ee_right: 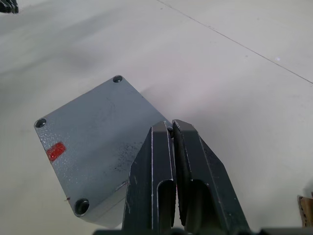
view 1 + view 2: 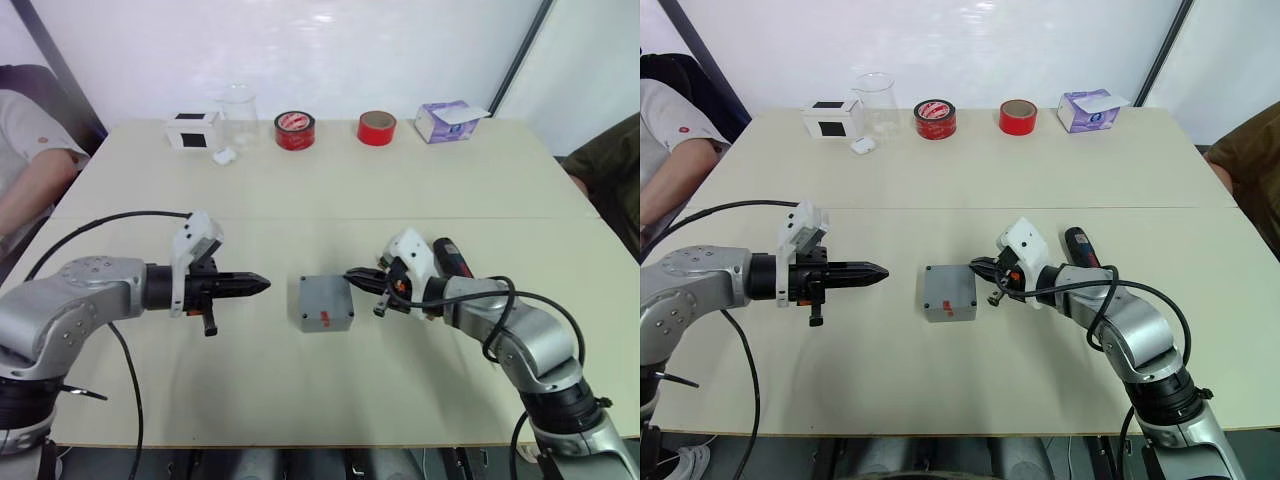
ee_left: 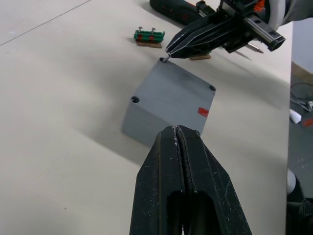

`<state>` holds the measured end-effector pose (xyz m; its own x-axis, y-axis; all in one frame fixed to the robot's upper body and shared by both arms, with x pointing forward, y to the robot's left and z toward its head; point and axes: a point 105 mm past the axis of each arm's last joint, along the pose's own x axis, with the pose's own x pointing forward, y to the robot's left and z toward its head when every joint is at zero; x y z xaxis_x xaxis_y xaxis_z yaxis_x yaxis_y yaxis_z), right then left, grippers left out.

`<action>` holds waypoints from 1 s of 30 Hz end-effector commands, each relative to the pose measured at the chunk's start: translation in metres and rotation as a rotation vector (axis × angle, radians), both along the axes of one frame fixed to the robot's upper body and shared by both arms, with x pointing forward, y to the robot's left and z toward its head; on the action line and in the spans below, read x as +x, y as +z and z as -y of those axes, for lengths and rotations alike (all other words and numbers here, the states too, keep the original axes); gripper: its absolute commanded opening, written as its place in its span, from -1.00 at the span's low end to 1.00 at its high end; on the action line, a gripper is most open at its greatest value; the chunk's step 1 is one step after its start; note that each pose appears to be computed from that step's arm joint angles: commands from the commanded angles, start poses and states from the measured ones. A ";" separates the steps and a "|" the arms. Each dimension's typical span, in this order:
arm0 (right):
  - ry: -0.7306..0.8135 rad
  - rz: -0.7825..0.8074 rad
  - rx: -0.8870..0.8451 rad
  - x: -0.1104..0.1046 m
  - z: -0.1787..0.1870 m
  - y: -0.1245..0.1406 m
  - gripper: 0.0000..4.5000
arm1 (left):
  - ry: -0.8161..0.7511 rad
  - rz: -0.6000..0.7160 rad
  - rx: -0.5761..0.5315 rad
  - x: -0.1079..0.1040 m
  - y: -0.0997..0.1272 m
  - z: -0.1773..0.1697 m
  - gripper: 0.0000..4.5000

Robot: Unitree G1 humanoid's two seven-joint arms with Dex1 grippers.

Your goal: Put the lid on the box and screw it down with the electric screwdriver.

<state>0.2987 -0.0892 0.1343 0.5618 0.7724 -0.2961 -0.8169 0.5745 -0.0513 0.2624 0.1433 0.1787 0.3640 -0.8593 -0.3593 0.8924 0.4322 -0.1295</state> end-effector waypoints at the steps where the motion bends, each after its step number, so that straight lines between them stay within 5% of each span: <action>1: 0.003 0.046 0.006 0.006 -0.002 0.009 -0.97 | -0.010 0.041 -0.013 -0.002 0.009 0.002 -1.00; 3: 0.005 0.048 0.006 0.008 -0.003 0.009 -0.97 | -0.010 0.041 -0.014 -0.003 0.009 0.003 -1.00; 6: 0.007 0.049 0.007 0.009 -0.004 0.008 -0.62 | -0.009 0.040 -0.016 -0.003 0.008 0.003 -1.00; 14: 0.010 0.052 0.001 0.007 0.001 0.012 0.71 | -0.009 0.054 -0.021 -0.002 0.009 0.002 -1.00; 21: -0.073 0.060 0.092 0.014 0.021 0.047 0.71 | -0.044 0.074 -0.068 0.005 0.023 0.008 -1.00; 23: -0.105 0.059 0.122 0.016 0.031 0.060 0.99 | -0.079 0.083 -0.071 0.006 0.026 0.013 -1.00; 30: -0.258 -0.029 0.112 0.029 0.063 0.071 1.00 | -0.146 0.097 -0.099 0.005 0.031 0.028 -1.00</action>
<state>0.3262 -0.1426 0.1959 0.7156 0.6611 -0.2255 -0.6706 0.7406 0.0432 0.2690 0.1190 0.2008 0.2750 -0.9255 -0.2604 0.9432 0.3122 -0.1132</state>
